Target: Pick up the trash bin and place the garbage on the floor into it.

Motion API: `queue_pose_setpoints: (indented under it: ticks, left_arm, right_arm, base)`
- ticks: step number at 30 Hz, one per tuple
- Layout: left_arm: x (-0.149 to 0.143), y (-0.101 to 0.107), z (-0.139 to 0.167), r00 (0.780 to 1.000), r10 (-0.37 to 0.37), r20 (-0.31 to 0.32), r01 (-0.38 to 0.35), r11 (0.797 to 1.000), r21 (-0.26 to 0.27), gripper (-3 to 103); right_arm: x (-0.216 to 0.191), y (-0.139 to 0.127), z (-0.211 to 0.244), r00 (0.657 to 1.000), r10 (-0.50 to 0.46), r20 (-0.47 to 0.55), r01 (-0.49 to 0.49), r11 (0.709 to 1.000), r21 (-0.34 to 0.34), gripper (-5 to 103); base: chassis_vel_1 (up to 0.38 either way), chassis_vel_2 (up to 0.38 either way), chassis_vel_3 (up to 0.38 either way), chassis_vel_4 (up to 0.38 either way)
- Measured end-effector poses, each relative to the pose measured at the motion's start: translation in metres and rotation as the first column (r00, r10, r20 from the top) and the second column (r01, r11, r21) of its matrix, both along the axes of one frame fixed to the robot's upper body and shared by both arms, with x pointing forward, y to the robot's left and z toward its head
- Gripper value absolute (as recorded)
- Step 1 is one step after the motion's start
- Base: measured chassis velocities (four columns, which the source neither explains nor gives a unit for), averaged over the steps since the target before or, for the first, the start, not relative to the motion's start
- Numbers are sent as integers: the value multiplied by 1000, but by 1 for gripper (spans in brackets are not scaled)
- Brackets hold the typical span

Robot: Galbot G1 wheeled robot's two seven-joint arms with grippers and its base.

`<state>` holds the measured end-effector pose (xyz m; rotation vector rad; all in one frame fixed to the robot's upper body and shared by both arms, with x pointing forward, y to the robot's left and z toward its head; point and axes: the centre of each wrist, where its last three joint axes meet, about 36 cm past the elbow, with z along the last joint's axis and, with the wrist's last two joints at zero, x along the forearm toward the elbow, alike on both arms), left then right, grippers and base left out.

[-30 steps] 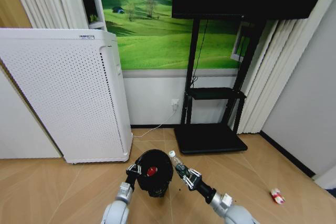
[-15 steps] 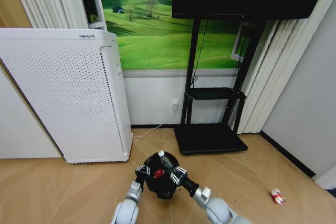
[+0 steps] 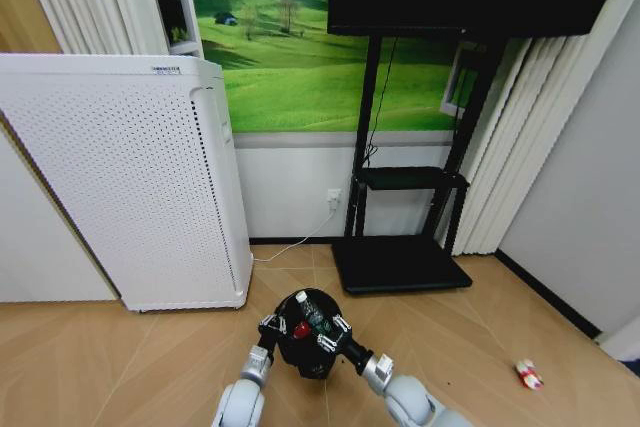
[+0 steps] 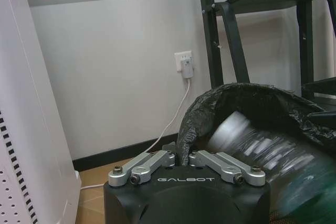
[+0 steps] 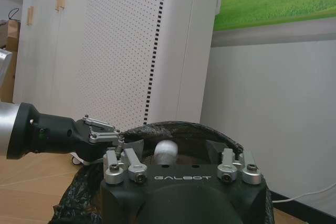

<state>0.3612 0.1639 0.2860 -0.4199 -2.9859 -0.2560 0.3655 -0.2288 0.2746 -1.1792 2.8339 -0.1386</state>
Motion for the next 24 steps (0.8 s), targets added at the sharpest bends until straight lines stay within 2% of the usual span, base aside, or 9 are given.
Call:
queue_pose_setpoints:
  ticks: [6, 13, 15, 18, 19, 20, 21, 23, 24]
  left_arm:
    - [-2, 3, 2, 1000, 5, 6, -5, 1000, 1, 6]
    - [-7, 30, 12, 998, 50, 25, -50, 999, 11, 6]
    - [-9, 44, 18, 996, 76, 37, -77, 997, 16, 6]
    - [-12, 67, 29, 991, 117, 60, -118, 993, 25, 6]
    - [-12, 67, 29, 991, 117, 60, -118, 993, 25, 6]
    - [-13, 79, 37, 988, 135, 78, -138, 990, 35, 6]
    - [-13, 79, 37, 988, 135, 78, -138, 990, 35, 6]
    - [-15, 96, 51, 981, 163, 106, -168, 985, 39, 6]
    - [-15, 96, 51, 981, 163, 106, -168, 985, 39, 6]
  right_arm:
    - [-3, -7, 5, 999, -45, -3, 45, 999, 12, 91]
    - [-4, -34, 19, 986, -164, -10, 165, 985, 55, 100]
    - [-3, -45, 26, 968, -249, -21, 249, 965, 79, 100]
    - [8, -64, 32, 899, -437, -22, 437, 893, 110, 100]
    - [8, -64, 32, 899, -437, -22, 437, 893, 110, 100]
    - [13, -77, 35, 863, -505, -24, 505, 857, 101, 100]
    - [13, -77, 35, 863, -505, -24, 505, 857, 101, 100]
    - [14, -94, 38, 823, -568, -32, 569, 820, 69, 100]
    - [14, -94, 38, 823, -568, -32, 569, 820, 69, 100]
  base:
    - [0, 0, 0, 0]
    - [0, 0, 0, 0]
    - [0, 0, 0, 0]
    - [0, 0, 0, 0]
    - [0, 0, 0, 0]
    - [0, 0, 0, 0]
    - [0, 0, 0, 0]
    - [0, 0, 0, 0]
    - [0, 0, 0, 0]
